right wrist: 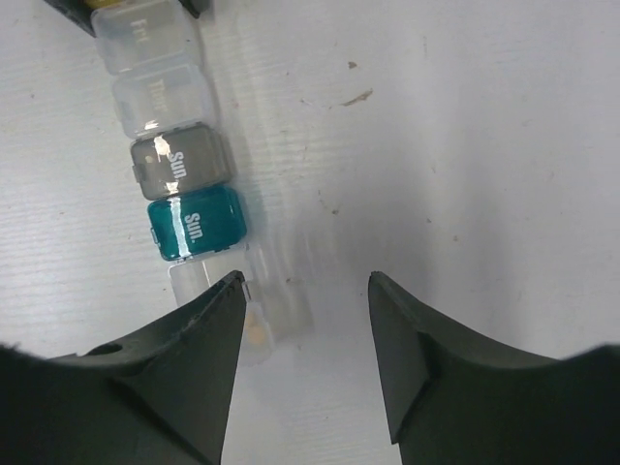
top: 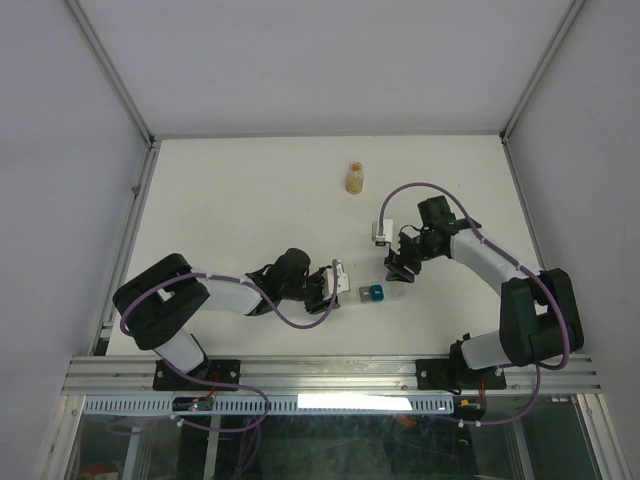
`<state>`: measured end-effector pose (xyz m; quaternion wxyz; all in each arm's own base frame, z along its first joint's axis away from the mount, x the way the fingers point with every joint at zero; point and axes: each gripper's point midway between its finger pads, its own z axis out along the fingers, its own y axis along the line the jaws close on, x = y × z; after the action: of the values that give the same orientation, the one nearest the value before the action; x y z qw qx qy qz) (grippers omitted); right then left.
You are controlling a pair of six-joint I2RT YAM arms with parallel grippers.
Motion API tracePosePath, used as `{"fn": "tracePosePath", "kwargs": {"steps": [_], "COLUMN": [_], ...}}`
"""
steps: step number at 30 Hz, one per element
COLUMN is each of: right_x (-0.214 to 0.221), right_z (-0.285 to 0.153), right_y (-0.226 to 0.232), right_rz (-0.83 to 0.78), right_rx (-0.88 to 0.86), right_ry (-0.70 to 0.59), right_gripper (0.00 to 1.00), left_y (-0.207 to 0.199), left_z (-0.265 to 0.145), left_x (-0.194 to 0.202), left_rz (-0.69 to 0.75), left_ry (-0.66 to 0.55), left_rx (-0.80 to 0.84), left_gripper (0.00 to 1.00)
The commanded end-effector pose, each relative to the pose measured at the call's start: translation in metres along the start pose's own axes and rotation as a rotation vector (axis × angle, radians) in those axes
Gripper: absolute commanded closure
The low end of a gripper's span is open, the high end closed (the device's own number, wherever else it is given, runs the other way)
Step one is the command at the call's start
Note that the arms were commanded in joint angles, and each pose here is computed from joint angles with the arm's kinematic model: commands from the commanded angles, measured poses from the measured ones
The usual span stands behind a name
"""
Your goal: Sort the pills into containers
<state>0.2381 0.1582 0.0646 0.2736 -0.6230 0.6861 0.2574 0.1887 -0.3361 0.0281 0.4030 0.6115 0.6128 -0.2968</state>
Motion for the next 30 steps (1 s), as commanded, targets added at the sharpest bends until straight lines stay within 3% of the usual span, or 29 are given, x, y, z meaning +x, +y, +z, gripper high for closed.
{"fn": "tracePosePath", "kwargs": {"steps": [1,10,15,17,21,24,26,30], "right_x": [-0.006,0.016,0.010,-0.003,-0.037,-0.058,-0.070,-0.084], "right_z": [-0.003,0.022,0.021,0.013,-0.019,-0.047,-0.065,-0.102], "right_y": [-0.020,-0.035,-0.035,-0.032,-0.030,-0.030,-0.032,-0.041], "right_rz": [0.031,0.107,0.134,0.134,0.112,0.082,0.072,0.103], "right_rx": [0.107,0.167,0.159,0.140,0.154,0.201,0.237,0.338], "right_ry": [-0.019,0.141,0.143,0.095,-0.050,-0.157,-0.217,-0.320], "right_gripper": [0.45,0.56,0.56,0.52,0.33,0.27,0.24,0.18], "left_y": [-0.003,0.003,0.007,0.012,0.021,0.024,0.024,0.032], "left_z": [-0.002,-0.001,-0.002,-0.004,-0.011,-0.017,-0.021,-0.032], "left_x": [-0.017,-0.016,-0.015,-0.012,-0.006,-0.006,-0.009,-0.017], "left_rz": [0.049,0.041,0.038,0.030,0.010,-0.007,-0.020,-0.058], "left_ry": [-0.038,-0.024,-0.015,0.005,0.054,0.065,0.051,0.015], "left_rx": [0.015,-0.010,-0.036,-0.065,-0.126,-0.156,-0.166,-0.247], "left_gripper": [0.84,0.83,0.83,0.82,0.81,0.78,0.69,0.35]}}
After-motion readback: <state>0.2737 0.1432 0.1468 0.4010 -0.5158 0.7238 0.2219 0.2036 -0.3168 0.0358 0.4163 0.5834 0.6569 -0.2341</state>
